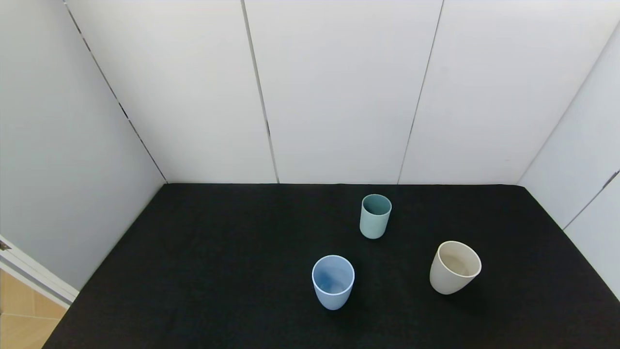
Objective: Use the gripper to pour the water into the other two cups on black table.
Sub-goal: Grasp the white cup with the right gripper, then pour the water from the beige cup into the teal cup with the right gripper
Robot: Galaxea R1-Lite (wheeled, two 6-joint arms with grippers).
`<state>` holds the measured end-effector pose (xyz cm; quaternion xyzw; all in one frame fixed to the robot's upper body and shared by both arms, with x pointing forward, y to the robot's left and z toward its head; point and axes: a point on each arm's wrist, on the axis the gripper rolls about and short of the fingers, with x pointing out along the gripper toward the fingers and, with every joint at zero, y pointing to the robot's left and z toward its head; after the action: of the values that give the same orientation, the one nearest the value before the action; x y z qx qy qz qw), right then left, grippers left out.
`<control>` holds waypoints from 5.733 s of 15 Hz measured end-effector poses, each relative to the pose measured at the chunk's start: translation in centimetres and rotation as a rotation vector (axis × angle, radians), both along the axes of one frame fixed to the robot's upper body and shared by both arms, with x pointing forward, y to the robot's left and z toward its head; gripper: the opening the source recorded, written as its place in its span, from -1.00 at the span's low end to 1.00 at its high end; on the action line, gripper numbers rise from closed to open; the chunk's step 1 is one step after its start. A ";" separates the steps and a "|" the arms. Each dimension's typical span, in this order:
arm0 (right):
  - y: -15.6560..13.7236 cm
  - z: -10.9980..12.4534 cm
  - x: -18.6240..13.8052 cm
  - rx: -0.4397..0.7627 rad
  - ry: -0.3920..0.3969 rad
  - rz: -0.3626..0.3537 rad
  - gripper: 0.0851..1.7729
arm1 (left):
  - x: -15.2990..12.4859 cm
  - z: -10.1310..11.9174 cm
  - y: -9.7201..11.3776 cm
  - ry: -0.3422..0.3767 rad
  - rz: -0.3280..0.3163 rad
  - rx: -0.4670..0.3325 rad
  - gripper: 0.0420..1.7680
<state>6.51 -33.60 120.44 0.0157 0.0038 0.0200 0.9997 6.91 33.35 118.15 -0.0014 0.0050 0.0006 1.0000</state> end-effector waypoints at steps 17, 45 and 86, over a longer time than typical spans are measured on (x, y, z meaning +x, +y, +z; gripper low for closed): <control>0.3 7.0 17.7 0.053 0.578 0.004 0.93 | 0.0 0.0 0.0 -0.001 0.000 0.000 0.94; 7.1 -5.3 27.3 0.027 0.452 0.209 0.93 | 0.0 0.0 0.0 0.000 0.000 0.000 0.94; 5.0 1.3 35.2 -0.139 0.394 0.124 0.42 | 0.0 0.0 0.0 -0.001 -0.002 0.000 0.94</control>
<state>41.68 -28.57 121.78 -0.0500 0.2017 0.0779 0.9751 6.91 33.36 118.16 -0.0014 0.0046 -0.0002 1.0000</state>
